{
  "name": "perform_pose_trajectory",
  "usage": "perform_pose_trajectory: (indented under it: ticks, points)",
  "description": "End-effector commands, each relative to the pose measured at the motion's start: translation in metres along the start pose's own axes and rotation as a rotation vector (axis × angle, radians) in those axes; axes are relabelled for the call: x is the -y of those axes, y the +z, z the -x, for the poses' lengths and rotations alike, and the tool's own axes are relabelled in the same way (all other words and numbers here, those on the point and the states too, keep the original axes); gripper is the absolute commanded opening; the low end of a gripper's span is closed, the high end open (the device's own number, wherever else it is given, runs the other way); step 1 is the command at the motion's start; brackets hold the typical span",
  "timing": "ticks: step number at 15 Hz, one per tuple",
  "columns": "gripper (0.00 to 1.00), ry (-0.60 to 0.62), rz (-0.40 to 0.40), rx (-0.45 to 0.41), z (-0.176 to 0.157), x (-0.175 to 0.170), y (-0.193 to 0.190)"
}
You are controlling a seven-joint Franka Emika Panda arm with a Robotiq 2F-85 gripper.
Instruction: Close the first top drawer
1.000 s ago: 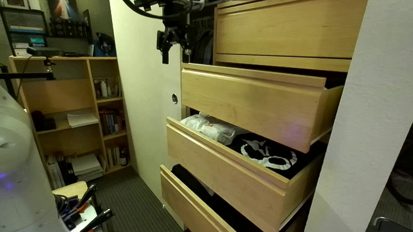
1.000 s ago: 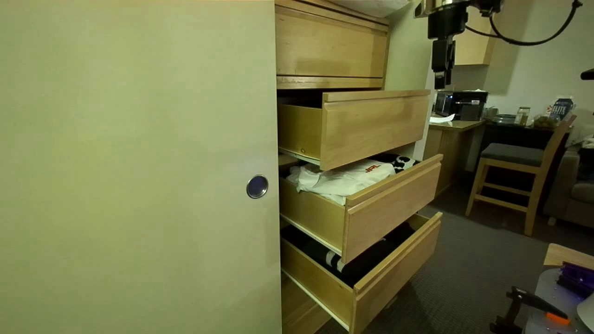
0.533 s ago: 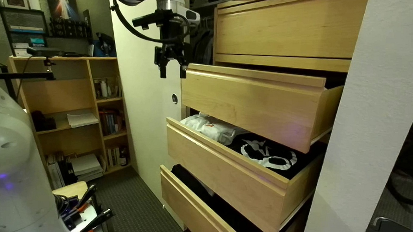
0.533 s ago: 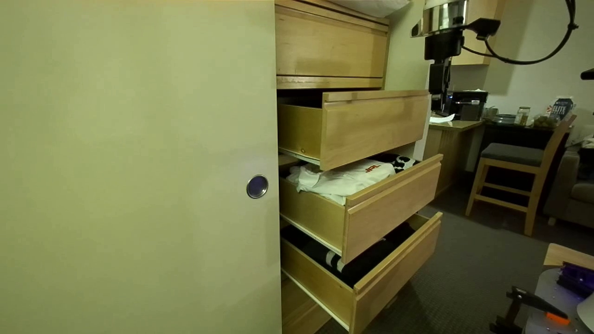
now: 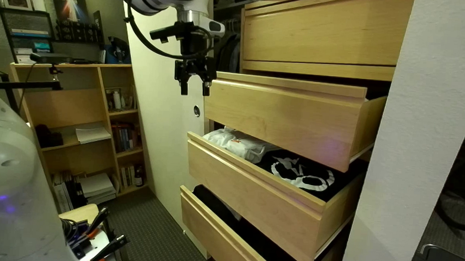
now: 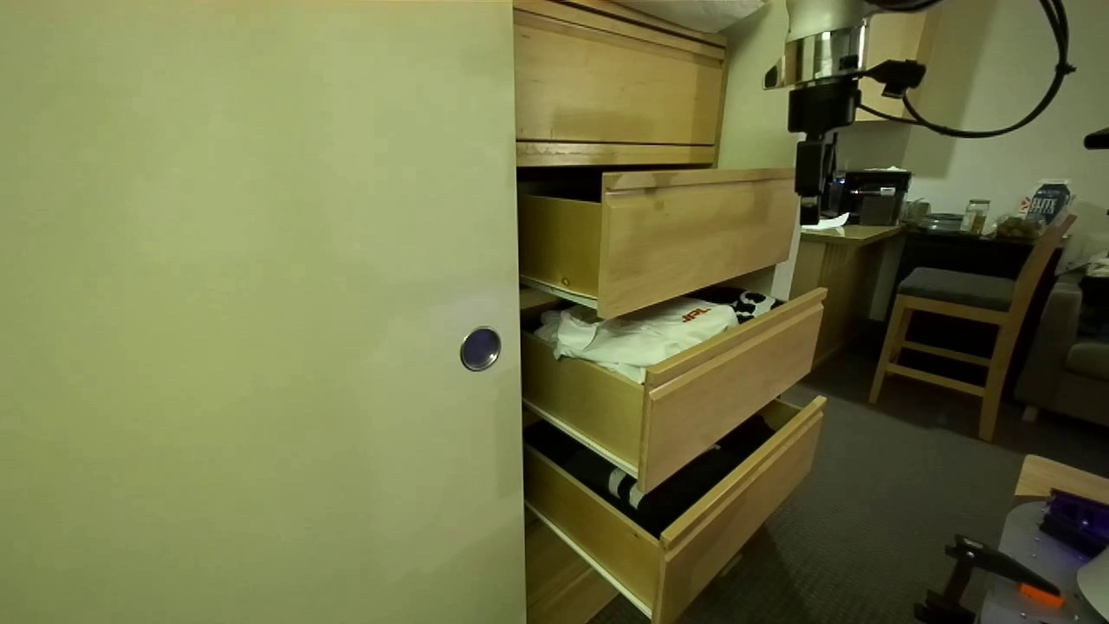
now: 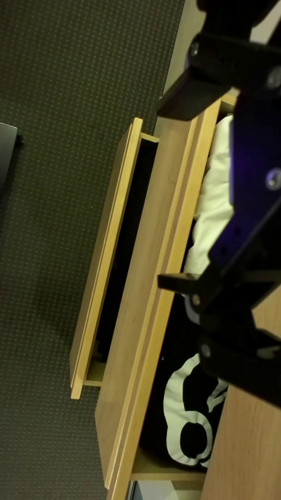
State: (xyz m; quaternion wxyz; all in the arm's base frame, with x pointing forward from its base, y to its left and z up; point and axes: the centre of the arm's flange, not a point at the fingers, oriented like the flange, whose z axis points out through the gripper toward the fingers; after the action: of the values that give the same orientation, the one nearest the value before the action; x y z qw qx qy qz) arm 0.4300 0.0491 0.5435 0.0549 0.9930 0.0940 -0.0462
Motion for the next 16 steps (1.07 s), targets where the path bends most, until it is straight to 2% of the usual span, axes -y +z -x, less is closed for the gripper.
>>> perform_pose_trajectory:
  ticks: [1, 16]
  points:
    - [1.0, 0.009, 0.0, 0.004, -0.0001, 0.0, 0.0008]
    - [1.0, 0.023, -0.001, 0.009, -0.0008, 0.0, 0.0023]
